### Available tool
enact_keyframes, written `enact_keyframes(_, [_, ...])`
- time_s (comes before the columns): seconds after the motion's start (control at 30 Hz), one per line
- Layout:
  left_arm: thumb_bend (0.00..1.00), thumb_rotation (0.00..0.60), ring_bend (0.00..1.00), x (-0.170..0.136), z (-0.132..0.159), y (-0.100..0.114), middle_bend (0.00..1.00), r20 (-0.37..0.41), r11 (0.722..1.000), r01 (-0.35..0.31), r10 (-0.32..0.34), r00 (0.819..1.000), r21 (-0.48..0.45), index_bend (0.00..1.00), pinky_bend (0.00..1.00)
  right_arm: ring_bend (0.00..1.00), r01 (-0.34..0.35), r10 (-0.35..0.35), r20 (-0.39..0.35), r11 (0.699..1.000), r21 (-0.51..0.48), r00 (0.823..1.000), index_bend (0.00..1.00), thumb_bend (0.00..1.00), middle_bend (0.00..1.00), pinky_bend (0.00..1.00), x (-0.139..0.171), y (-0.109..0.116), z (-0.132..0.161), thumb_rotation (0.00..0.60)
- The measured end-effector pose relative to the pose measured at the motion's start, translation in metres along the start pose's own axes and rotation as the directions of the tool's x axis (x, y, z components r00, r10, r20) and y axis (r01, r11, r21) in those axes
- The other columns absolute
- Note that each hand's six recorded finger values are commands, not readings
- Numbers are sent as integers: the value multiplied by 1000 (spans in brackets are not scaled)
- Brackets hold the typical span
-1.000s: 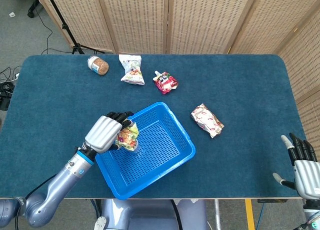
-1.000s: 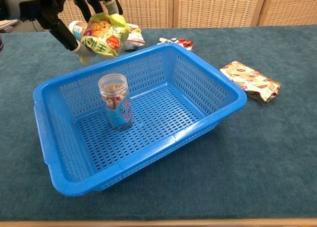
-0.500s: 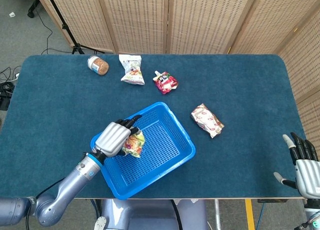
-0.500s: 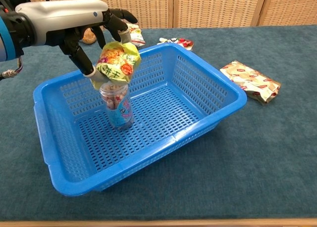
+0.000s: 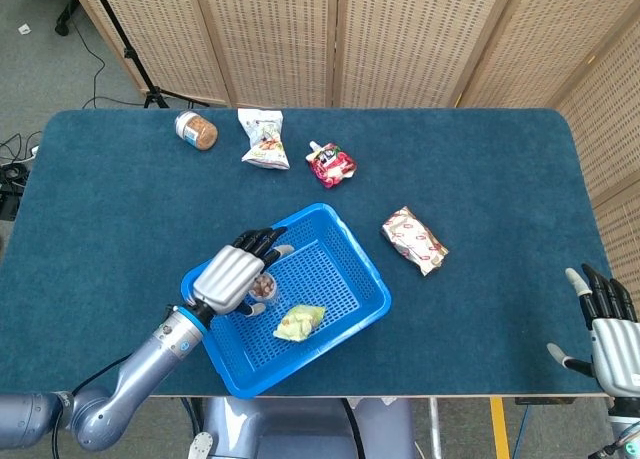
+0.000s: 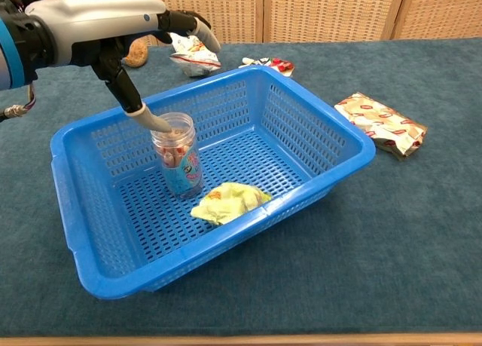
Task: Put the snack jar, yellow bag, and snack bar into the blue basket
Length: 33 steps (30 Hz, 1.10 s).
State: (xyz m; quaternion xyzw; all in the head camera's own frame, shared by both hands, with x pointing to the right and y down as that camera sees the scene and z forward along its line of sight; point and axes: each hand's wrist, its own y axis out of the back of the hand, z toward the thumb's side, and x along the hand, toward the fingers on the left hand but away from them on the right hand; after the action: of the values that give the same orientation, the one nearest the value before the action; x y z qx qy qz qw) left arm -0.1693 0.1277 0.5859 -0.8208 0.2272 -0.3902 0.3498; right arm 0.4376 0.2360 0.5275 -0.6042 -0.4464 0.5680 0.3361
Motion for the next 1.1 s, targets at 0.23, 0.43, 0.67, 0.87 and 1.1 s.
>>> enact_keyframes(0.23, [132,600,0,-10,-14,13,0,-39,998,-56,54,998,-37,0,69,0,-2,2,2,1000,-1,1000,5,94,0,0,-1,0,-1,600])
enact_keyframes(0.43, [131,600,0,-34,-43,26,0,-91,986,-169,167,982,-14,0,3,0,-9,9,3,1000,8,1000,5,97,0,0,-2,-3,-1,600])
enact_keyframes(0.67, [142,600,0,-92,-104,23,0,-185,941,-290,320,929,172,0,0,0,-19,19,-22,1000,23,1000,5,97,0,0,-6,-11,6,600])
enact_keyframes(0.87, [155,600,0,-137,-128,8,0,-267,941,-258,312,912,218,0,0,0,-1,3,-36,999,38,999,5,99,0,0,-8,-14,8,600])
enact_keyframes(1.1, [166,600,0,-164,-148,-15,0,-354,942,-217,300,886,255,0,0,0,-18,20,-36,998,64,999,5,100,0,0,-11,-22,9,600])
